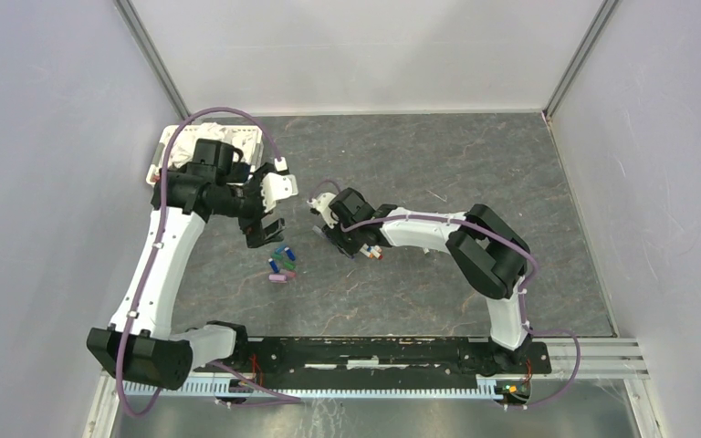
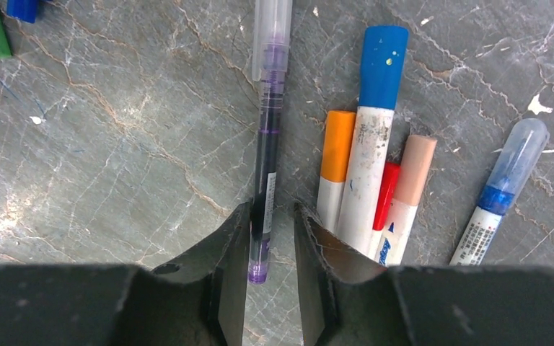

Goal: Open the pen caps

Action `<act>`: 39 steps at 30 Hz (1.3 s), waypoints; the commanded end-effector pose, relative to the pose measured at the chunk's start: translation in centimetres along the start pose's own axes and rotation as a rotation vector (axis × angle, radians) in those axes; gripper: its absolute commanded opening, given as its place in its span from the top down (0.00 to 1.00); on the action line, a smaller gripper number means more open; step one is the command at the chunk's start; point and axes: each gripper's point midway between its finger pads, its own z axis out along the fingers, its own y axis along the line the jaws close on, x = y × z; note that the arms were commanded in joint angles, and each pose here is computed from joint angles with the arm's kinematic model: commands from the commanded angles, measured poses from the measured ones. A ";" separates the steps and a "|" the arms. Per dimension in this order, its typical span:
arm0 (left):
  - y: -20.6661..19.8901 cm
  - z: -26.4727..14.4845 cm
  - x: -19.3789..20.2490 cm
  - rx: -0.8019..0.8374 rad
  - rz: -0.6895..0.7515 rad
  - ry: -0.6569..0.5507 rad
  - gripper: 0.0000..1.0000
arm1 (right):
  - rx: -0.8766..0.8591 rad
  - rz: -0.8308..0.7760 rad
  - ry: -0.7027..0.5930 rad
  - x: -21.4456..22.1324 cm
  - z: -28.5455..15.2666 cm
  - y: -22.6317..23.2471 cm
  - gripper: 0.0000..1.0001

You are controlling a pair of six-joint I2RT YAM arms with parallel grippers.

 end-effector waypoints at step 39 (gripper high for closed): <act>-5.4 5.6 6.0 0.007 1.003 0.006 0.33 | -1.005 0.192 -0.125 -6.0 -13.4 14.8 1.00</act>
